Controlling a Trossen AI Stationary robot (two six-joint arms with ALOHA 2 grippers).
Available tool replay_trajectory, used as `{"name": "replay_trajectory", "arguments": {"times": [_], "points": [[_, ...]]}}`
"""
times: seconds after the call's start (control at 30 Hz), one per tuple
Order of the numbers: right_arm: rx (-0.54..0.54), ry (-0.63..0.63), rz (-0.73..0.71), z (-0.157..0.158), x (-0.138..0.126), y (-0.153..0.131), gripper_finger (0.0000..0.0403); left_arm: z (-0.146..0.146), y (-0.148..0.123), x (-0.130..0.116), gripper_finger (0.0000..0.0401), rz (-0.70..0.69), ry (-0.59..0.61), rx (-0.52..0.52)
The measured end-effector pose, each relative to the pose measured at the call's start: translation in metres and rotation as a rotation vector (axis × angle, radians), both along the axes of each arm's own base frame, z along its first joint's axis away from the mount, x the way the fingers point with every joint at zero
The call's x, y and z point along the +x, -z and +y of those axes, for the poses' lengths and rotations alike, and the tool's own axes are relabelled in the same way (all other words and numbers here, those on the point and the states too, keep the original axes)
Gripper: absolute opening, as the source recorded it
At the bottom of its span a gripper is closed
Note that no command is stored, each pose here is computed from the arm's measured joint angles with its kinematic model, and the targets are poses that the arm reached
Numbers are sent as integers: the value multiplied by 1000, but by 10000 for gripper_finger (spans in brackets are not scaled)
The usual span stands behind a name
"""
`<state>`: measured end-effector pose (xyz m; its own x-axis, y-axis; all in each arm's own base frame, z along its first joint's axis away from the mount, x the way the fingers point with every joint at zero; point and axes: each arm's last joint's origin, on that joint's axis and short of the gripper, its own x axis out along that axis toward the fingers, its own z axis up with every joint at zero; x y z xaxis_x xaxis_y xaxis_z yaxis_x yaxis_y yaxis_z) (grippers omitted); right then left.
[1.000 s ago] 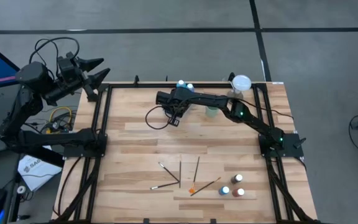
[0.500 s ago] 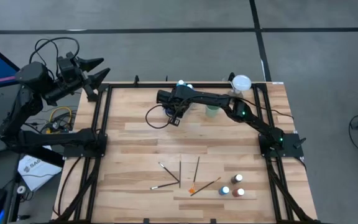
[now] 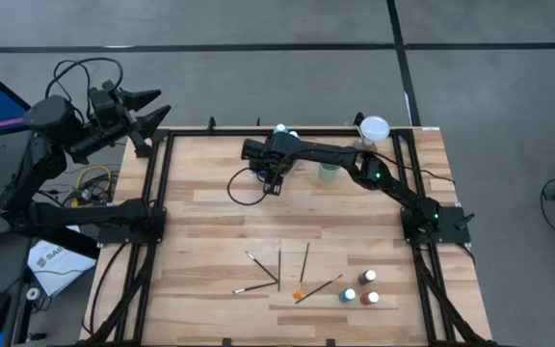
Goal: Pick & Place Paint Supplies
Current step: Adjust the small blue paint bottle in the transparent bin
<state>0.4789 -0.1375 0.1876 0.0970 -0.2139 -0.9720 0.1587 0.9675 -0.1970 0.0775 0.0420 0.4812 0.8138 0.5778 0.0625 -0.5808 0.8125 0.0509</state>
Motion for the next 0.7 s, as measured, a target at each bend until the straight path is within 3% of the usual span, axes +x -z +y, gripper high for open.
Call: {"name": "replay_trajectory", "arguments": {"times": [0.5,0.7], "points": [[-69,-132,59,-4,-1,31,172,0,0,0,214,2,0,3],[-74,-153,62,-2,-1,32,129,0,0,0,214,2,-9,3]]}}
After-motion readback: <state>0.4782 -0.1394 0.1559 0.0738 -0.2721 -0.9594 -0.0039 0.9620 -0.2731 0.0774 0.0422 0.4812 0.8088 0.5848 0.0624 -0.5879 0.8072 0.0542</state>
